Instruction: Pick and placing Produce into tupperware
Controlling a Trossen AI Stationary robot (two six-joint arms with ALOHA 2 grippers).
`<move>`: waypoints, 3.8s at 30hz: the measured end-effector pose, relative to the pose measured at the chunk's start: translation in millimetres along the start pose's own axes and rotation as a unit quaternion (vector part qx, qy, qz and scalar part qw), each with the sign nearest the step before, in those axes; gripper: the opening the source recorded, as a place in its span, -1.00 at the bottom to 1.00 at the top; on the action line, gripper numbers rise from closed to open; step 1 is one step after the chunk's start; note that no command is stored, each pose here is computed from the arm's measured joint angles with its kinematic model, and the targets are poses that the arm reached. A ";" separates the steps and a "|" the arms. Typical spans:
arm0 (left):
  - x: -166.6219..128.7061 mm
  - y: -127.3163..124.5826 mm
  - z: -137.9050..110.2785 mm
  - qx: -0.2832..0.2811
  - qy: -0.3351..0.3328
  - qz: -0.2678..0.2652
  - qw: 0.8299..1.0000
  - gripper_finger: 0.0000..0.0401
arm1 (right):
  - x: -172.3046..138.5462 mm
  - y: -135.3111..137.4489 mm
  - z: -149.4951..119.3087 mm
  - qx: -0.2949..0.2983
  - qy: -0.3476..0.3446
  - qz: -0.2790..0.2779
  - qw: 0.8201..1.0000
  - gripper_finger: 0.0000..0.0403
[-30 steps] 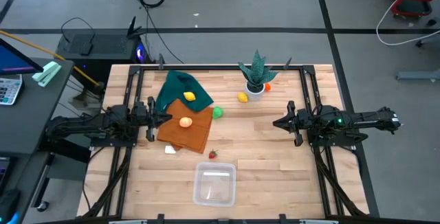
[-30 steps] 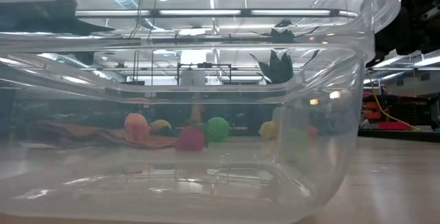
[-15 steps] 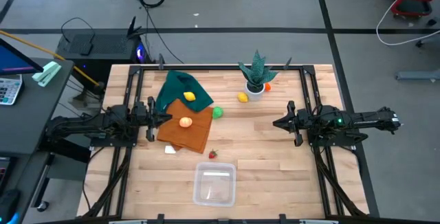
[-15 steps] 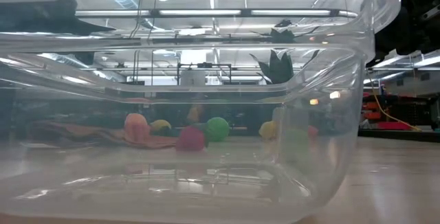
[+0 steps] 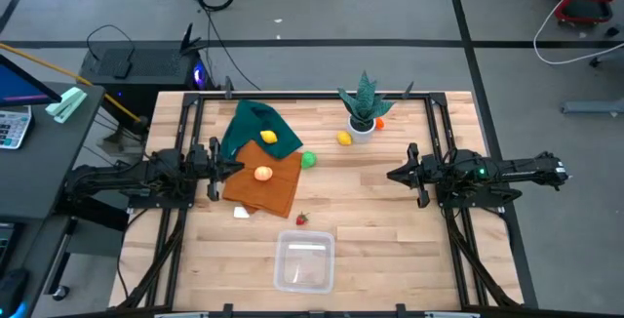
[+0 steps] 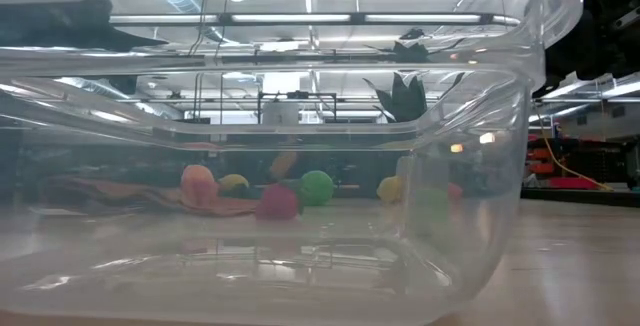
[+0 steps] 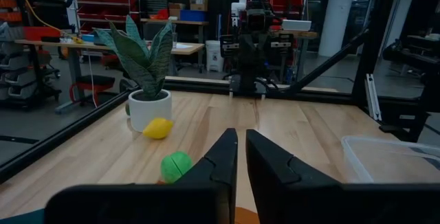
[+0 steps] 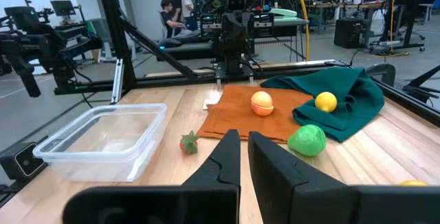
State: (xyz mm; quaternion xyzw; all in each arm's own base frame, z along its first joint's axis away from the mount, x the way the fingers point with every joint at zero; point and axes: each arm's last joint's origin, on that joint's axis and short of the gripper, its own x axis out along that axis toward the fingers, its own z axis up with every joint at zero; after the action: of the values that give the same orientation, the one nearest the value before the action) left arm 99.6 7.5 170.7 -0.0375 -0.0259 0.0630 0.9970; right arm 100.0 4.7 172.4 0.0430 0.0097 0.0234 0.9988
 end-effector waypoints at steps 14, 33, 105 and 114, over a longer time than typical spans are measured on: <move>0.0 0.0 0.0 0.000 0.000 0.000 1.000 -0.86 | 0.0 0.1 2.0 0.089 -0.010 0.001 0.996 -0.99; -2.5 -0.8 22.1 -0.021 -0.115 0.001 0.993 -0.88 | -18.8 -6.4 54.4 0.212 -0.328 -0.107 0.914 -0.99; 135.4 131.6 171.1 -0.328 0.303 0.335 0.830 -0.90 | -54.3 -3.4 212.6 0.064 -0.058 -0.409 0.908 -0.86; 165.1 151.5 159.2 -0.208 0.395 0.281 0.849 -0.88 | -48.6 -4.0 205.2 0.090 -0.030 -0.415 0.905 -0.86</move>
State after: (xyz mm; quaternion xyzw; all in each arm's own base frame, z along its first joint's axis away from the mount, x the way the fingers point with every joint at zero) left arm 235.5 189.8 325.1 -0.2714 0.3697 0.3138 0.8314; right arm 56.0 -19.2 377.3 0.1252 -0.0011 -0.3959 0.9097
